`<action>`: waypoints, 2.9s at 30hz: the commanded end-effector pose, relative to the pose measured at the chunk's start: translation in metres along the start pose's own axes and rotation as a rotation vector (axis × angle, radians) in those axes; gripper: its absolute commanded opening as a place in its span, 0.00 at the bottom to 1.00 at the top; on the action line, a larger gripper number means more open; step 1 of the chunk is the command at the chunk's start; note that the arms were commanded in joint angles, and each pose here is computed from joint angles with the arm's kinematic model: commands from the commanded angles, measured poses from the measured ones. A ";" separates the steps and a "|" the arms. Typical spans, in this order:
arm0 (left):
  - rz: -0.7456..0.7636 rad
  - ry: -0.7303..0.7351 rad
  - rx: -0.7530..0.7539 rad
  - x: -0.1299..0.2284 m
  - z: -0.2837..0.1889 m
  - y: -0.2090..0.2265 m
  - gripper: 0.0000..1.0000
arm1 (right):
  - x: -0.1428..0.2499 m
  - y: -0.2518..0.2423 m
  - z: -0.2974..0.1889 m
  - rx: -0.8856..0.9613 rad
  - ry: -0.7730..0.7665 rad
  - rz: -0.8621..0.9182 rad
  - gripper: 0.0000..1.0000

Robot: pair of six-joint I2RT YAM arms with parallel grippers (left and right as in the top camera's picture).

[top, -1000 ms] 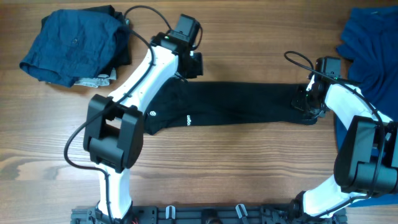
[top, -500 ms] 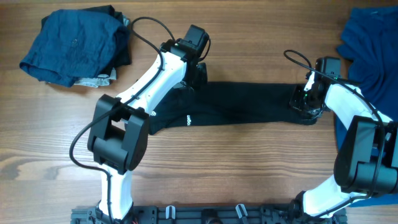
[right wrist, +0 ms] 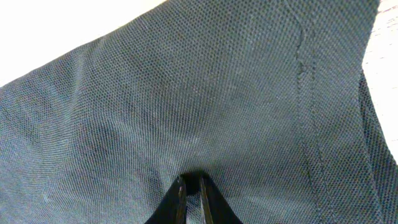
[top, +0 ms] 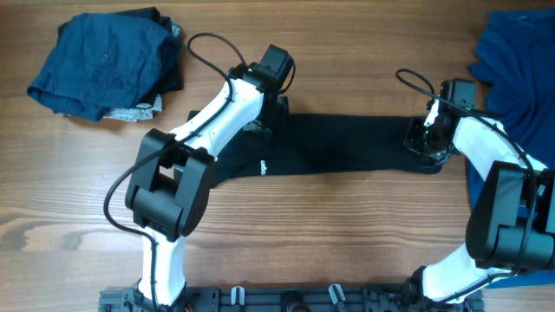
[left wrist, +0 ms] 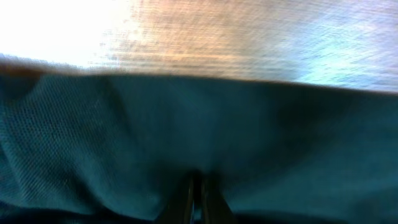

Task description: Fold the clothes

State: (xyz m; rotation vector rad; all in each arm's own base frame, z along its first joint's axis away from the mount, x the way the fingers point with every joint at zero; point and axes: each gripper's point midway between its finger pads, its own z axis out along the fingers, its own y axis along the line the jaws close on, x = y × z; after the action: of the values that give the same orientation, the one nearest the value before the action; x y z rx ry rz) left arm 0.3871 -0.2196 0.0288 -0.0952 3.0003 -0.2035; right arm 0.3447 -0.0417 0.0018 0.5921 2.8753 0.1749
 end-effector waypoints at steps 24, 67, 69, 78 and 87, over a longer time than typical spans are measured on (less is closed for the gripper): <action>-0.003 0.040 -0.053 0.016 0.002 0.012 0.25 | -0.009 0.005 -0.003 -0.021 -0.022 -0.008 0.10; -0.066 0.032 -0.192 0.033 -0.014 0.049 0.04 | -0.010 0.004 -0.003 -0.020 -0.029 -0.009 0.11; -0.066 0.048 -0.203 0.040 -0.024 0.053 0.04 | -0.010 0.004 -0.003 -0.019 -0.030 -0.008 0.11; -0.047 0.076 -0.211 0.052 -0.034 0.050 0.04 | -0.004 0.003 -0.003 -0.013 -0.002 -0.019 0.11; -0.043 0.138 -0.254 0.073 -0.026 0.064 0.04 | -0.004 0.005 -0.019 -0.004 0.037 -0.052 0.07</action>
State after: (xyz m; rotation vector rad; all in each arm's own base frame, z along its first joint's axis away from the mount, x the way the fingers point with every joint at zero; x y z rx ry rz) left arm 0.3174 -0.1633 0.0361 -0.1770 3.1399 0.1536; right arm 0.3326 -0.0396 0.0052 0.5503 2.9481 0.1712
